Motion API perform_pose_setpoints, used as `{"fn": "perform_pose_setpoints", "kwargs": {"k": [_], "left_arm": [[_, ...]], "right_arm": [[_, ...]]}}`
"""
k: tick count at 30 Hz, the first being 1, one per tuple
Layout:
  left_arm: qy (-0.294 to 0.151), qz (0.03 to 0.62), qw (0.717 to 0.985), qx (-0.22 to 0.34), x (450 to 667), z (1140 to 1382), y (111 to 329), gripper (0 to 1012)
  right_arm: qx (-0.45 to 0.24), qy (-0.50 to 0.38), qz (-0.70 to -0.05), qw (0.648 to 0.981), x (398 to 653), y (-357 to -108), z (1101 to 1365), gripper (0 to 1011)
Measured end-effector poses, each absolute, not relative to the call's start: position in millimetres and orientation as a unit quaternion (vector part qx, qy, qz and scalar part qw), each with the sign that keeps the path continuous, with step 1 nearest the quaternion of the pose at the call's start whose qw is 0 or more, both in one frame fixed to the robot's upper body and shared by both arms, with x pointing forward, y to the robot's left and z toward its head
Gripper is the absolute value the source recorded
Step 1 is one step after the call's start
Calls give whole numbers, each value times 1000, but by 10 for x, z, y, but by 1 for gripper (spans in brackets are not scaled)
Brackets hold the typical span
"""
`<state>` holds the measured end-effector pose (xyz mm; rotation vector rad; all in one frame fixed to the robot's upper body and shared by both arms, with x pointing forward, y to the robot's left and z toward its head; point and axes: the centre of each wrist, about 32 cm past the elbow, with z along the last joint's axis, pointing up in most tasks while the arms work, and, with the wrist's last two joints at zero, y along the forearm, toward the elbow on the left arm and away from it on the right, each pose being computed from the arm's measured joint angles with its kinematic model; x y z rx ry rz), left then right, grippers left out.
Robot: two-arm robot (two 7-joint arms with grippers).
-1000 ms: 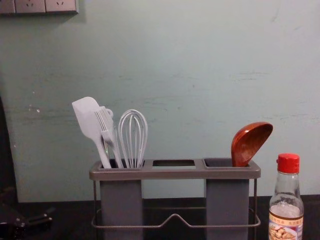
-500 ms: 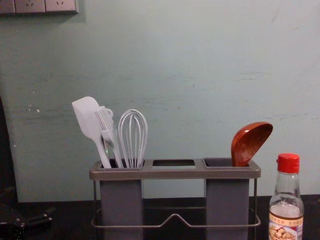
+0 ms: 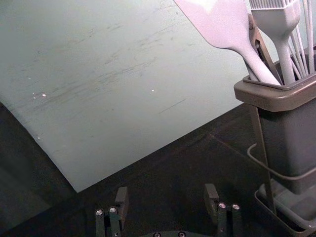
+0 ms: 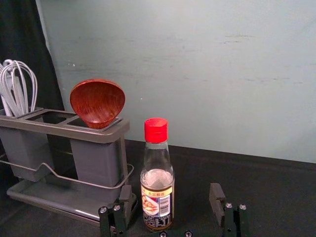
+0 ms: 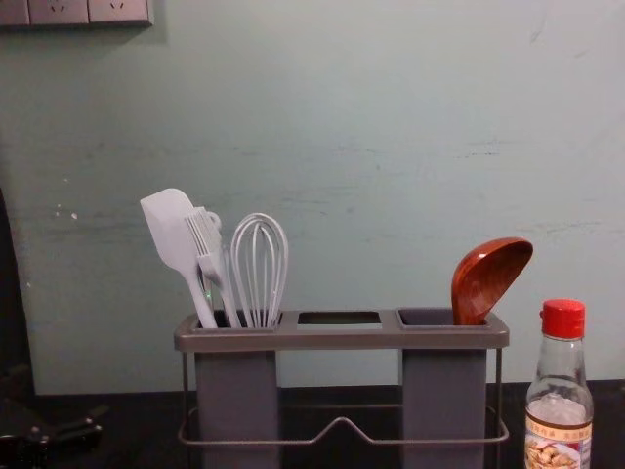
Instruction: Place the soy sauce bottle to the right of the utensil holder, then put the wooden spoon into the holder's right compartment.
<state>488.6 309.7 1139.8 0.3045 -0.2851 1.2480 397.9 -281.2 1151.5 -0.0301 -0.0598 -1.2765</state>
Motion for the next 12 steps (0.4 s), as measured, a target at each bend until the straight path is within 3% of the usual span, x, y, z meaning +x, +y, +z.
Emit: {"fn": "perform_pose_setpoints", "kwargs": {"k": [12], "left_arm": [[-132, 580, 791, 142, 4886, 11398, 3097, 1005]], "right_arm": [[-13, -28, -595, 803, 3979, -2813, 11519, 1004]]}}
